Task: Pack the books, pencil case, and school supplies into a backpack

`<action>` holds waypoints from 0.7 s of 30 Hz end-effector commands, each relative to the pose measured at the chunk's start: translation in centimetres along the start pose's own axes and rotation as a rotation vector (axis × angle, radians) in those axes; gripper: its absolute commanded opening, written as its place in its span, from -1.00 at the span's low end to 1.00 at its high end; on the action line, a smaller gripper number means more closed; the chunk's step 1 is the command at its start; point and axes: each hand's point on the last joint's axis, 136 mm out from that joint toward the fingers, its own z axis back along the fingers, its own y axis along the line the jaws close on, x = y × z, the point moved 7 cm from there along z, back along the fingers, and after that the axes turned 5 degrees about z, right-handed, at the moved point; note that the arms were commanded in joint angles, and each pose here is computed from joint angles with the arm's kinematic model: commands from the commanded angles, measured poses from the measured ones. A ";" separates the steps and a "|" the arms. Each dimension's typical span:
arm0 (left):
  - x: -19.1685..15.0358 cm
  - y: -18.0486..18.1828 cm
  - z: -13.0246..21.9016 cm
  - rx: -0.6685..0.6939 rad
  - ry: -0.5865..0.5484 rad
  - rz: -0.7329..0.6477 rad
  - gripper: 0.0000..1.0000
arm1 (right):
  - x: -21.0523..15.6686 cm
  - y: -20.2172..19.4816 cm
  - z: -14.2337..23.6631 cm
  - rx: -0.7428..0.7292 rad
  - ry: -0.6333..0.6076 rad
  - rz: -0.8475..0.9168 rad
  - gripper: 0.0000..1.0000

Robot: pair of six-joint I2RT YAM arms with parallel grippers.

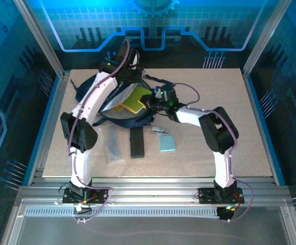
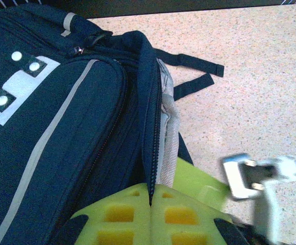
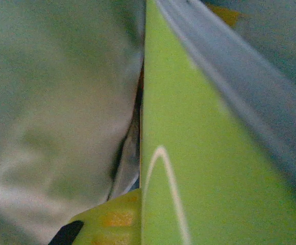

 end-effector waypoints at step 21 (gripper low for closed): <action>2.6 -4.7 1.1 -0.294 -0.175 0.229 -1.00 | 1.6 0.0 3.5 -0.146 -0.025 0.116 -0.07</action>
